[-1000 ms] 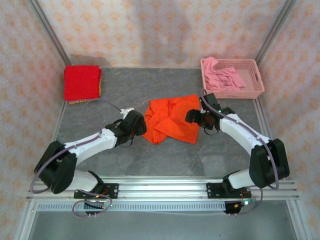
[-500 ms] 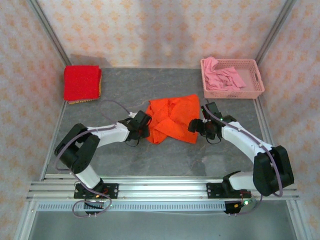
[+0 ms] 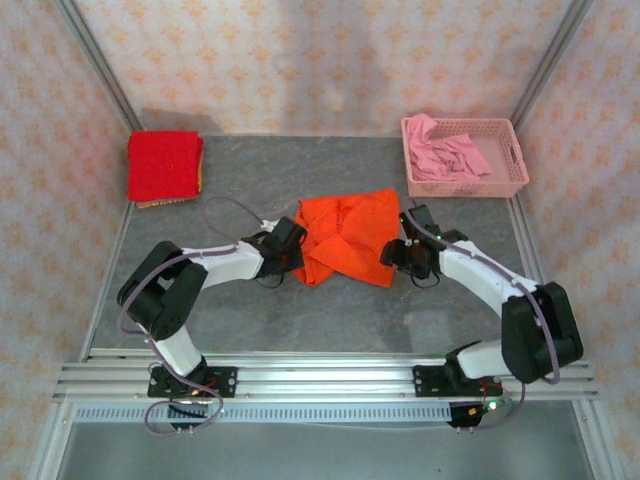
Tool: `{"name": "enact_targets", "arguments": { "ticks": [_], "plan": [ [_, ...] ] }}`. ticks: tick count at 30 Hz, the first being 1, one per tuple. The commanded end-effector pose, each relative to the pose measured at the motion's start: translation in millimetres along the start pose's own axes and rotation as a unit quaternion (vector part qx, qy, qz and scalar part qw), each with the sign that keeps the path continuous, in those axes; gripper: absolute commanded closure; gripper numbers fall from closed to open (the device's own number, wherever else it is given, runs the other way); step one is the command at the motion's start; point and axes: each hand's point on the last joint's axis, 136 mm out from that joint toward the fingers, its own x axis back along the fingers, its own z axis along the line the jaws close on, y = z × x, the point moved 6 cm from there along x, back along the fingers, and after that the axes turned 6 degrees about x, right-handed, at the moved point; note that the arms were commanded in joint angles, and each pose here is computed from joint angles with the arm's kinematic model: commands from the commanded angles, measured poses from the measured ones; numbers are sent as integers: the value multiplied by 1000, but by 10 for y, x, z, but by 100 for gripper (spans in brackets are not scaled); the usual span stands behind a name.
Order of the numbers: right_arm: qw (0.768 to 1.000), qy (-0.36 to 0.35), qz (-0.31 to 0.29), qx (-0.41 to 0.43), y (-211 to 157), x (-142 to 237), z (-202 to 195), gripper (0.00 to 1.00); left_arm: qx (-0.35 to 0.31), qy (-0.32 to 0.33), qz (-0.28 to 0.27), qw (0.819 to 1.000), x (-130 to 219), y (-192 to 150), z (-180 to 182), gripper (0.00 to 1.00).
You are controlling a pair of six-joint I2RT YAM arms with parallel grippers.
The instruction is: Fold and stack the t-shirts
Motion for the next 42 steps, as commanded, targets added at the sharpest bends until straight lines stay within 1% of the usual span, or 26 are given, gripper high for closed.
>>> {"name": "enact_targets", "arguments": {
  "ticks": [1,2,5,7,10,12,16,19,22,25,28,32,35,37,42],
  "plan": [
    [999,16,35,0,-129,-195,24,45,1,1,-18,1000,95,53,3,100],
    [999,23,45,5,-152,-230,62,48,0,0,-18,1000,103,54,2,100],
    [998,15,67,8,-194,-330,66,55,3,-2,-18,1000,112,50,6,100],
    [997,8,75,6,-215,-389,44,62,2,0,-19,1000,113,51,12,100],
    [997,0,77,3,-221,-414,22,85,-4,5,-21,1000,136,56,19,100],
    [998,-4,66,2,-186,-363,25,99,-6,9,-26,1000,165,72,36,100],
    [1000,-1,19,6,-40,-131,78,100,-5,13,-48,999,288,140,57,100],
    [999,13,-46,10,132,189,147,100,-6,21,-88,996,536,282,78,100],
    [992,22,-126,4,328,597,191,100,-13,34,-137,990,890,494,84,100],
    [977,45,-206,-5,549,1086,269,100,-13,38,-189,981,1310,778,45,100],
    [956,65,-286,-7,752,1664,347,100,-8,37,-232,972,1733,1065,22,100],
    [918,81,-388,-14,919,2355,344,100,15,21,-294,955,2305,1411,70,100],
    [901,100,-423,-9,972,2679,375,100,8,10,-326,945,2663,1570,33,100],
    [892,108,-440,-4,986,2811,396,100,6,1,-335,942,2805,1615,3,100],
    [896,96,-433,1,1017,2757,379,100,7,3,-335,942,2805,1619,24,100]
  ]
}}
